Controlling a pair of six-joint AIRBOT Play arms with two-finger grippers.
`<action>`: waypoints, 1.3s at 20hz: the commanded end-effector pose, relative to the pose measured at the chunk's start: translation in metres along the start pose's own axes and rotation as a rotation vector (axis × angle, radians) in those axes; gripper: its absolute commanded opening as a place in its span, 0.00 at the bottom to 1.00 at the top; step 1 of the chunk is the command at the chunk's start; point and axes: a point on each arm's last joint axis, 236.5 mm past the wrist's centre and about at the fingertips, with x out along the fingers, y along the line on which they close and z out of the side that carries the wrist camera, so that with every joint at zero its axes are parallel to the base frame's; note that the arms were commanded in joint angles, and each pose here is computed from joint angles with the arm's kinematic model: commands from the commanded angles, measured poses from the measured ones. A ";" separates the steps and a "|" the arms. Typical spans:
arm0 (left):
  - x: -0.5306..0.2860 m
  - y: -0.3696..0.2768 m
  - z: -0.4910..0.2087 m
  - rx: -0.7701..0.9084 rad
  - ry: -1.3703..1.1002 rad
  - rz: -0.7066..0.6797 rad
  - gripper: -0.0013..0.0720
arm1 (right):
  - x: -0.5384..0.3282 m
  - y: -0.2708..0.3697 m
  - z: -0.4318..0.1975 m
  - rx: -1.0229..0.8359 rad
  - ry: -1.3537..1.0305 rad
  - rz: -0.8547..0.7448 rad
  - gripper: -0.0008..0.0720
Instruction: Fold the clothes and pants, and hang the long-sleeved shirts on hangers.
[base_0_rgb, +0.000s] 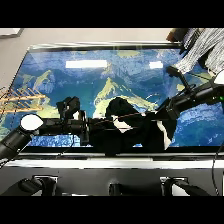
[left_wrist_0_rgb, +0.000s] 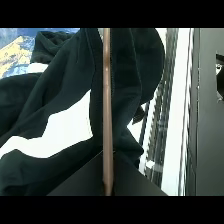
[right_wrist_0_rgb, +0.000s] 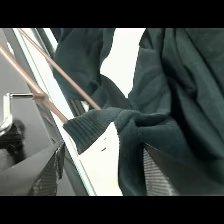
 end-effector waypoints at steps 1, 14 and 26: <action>0.000 0.000 0.000 0.000 0.000 0.001 0.06 | 0.001 -0.003 -0.005 -0.077 0.023 -0.012 0.73; 0.000 0.000 0.000 0.000 0.000 0.001 0.06 | 0.028 0.009 -0.009 -0.277 0.070 0.047 0.09; -0.021 0.064 0.004 -0.423 -0.083 0.221 0.83 | -0.013 0.000 -0.020 -0.211 0.125 -0.263 0.09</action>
